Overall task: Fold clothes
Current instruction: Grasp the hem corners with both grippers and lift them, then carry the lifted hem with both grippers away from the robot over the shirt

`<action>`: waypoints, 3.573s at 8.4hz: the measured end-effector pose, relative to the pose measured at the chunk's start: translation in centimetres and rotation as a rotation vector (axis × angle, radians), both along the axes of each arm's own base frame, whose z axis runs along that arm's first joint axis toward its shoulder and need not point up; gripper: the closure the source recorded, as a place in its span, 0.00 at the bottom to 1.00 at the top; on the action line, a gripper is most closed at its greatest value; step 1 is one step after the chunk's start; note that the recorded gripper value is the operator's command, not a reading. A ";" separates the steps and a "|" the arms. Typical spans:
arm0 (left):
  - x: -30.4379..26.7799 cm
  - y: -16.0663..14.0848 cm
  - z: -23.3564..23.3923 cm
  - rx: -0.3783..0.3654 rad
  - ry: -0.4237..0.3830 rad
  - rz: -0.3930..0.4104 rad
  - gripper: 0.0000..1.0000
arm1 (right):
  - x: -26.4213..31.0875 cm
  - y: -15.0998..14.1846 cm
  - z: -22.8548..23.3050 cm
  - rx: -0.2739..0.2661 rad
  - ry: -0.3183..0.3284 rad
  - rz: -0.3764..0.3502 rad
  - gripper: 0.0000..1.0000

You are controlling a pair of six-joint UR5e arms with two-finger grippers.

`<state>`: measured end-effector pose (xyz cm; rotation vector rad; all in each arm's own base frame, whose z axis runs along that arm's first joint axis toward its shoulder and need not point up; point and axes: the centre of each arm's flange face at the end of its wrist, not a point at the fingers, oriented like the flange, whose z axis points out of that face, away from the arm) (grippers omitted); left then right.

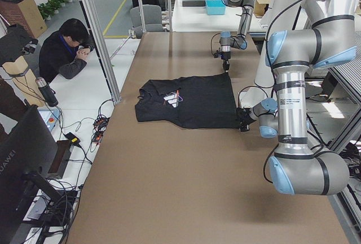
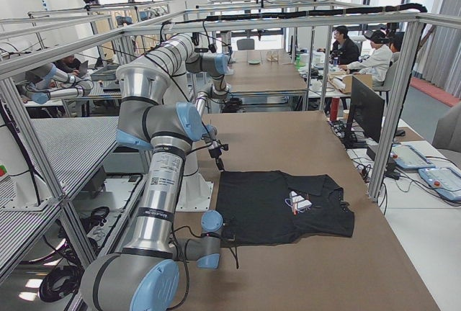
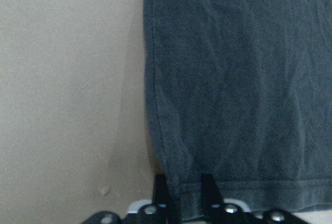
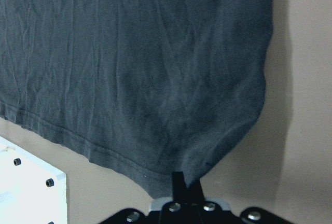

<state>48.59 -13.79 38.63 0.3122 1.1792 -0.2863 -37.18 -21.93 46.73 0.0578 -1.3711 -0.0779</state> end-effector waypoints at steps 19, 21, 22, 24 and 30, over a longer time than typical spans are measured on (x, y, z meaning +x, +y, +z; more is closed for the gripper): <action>-18.7 0.5 -10.5 -0.070 0.649 0.545 1.00 | 18.6 -1.9 -5.8 -0.176 -0.415 -0.385 1.00; -19.7 -2.0 -10.4 -0.052 0.651 0.457 1.00 | 15.8 -5.5 -5.2 -0.202 -0.433 -0.307 1.00; -20.7 -3.7 -10.4 -0.036 0.649 0.401 1.00 | 15.3 -7.3 -4.6 -0.200 -0.438 -0.254 1.00; -22.2 -7.0 -10.0 -0.017 0.625 0.318 1.00 | 15.7 -10.9 -5.0 -0.182 -0.435 -0.157 1.00; -20.3 -24.3 -9.0 -0.040 0.528 0.078 1.00 | 14.0 -19.7 -10.9 -0.145 -0.357 0.052 1.00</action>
